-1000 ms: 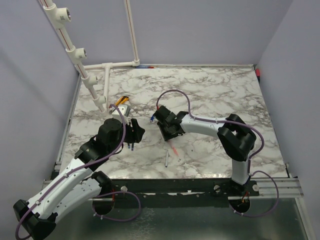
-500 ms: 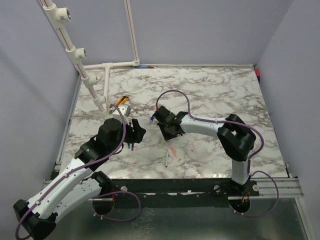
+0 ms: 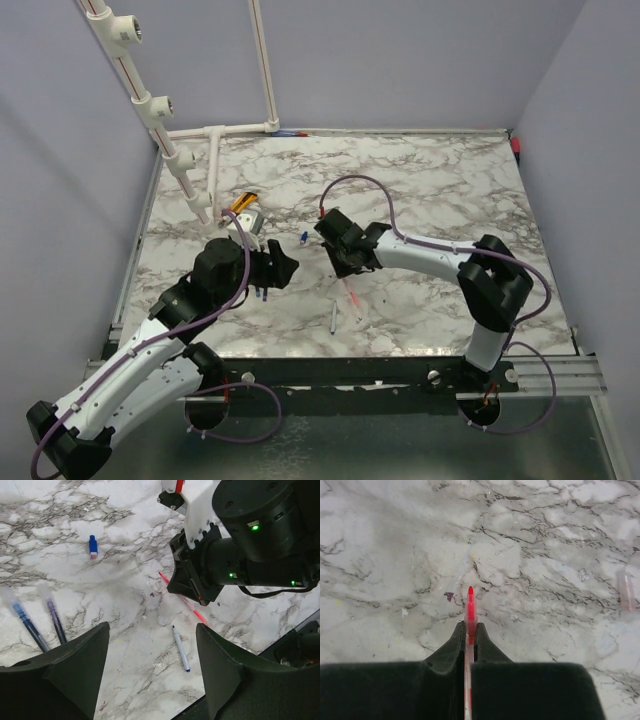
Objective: Insert the pens into the pen caps
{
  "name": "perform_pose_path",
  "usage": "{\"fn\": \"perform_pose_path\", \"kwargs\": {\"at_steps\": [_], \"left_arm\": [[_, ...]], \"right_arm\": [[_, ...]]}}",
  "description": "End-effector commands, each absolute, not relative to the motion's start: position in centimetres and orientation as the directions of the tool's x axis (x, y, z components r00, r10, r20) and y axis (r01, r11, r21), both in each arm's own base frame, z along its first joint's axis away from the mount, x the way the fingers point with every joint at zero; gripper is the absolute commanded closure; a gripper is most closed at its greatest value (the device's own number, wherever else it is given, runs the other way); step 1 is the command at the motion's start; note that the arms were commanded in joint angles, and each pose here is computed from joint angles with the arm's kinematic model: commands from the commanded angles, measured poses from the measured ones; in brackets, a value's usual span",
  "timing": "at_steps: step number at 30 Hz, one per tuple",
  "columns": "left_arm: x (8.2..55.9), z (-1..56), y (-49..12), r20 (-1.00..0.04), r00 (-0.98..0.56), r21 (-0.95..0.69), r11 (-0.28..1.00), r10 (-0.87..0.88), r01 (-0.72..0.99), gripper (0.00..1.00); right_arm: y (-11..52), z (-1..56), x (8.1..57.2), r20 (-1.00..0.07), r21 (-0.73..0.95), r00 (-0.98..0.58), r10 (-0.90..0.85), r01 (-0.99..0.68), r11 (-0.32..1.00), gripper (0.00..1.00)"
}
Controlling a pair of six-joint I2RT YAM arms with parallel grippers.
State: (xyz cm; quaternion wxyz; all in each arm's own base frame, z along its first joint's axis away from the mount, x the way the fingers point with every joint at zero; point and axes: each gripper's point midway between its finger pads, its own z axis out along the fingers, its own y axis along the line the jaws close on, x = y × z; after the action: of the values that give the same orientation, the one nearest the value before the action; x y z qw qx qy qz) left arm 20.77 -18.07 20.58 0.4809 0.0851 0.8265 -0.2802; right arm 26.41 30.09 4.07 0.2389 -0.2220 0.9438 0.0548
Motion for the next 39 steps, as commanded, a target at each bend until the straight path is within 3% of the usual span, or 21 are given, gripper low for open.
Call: {"fn": "perform_pose_path", "kwargs": {"at_steps": [1,11,24,33,39], "left_arm": [[19.7,22.0,-19.9,-0.843,-0.517,-0.441,0.742,-0.149,0.505,0.29],[16.6,24.3,-23.5,-0.808,-0.563,-0.563,0.512,-0.174,0.649,0.29],[13.9,26.3,-25.9,-0.769,-0.615,-0.638,0.282,-0.174,0.717,0.3],[12.9,29.0,-26.6,-0.744,-0.623,-0.662,0.143,-0.242,0.736,0.3],[12.7,30.4,-26.7,-0.743,-0.617,-0.658,0.109,-0.261,0.745,0.32]], "right_arm": [[29.4,7.5,26.1,-0.538,0.037,-0.769,-0.344,-0.43,0.902,0.99],[30.7,15.2,23.9,-0.665,0.277,-0.723,-0.189,-0.473,0.837,1.0],[33.1,27.3,20.6,-0.785,0.555,-0.611,0.101,-0.623,0.551,0.99],[34.1,34.8,17.8,-0.77,0.637,-0.574,0.279,-0.722,0.271,0.99],[34.9,36.0,16.9,-0.747,0.655,-0.598,0.29,-0.735,0.174,0.99]]}}
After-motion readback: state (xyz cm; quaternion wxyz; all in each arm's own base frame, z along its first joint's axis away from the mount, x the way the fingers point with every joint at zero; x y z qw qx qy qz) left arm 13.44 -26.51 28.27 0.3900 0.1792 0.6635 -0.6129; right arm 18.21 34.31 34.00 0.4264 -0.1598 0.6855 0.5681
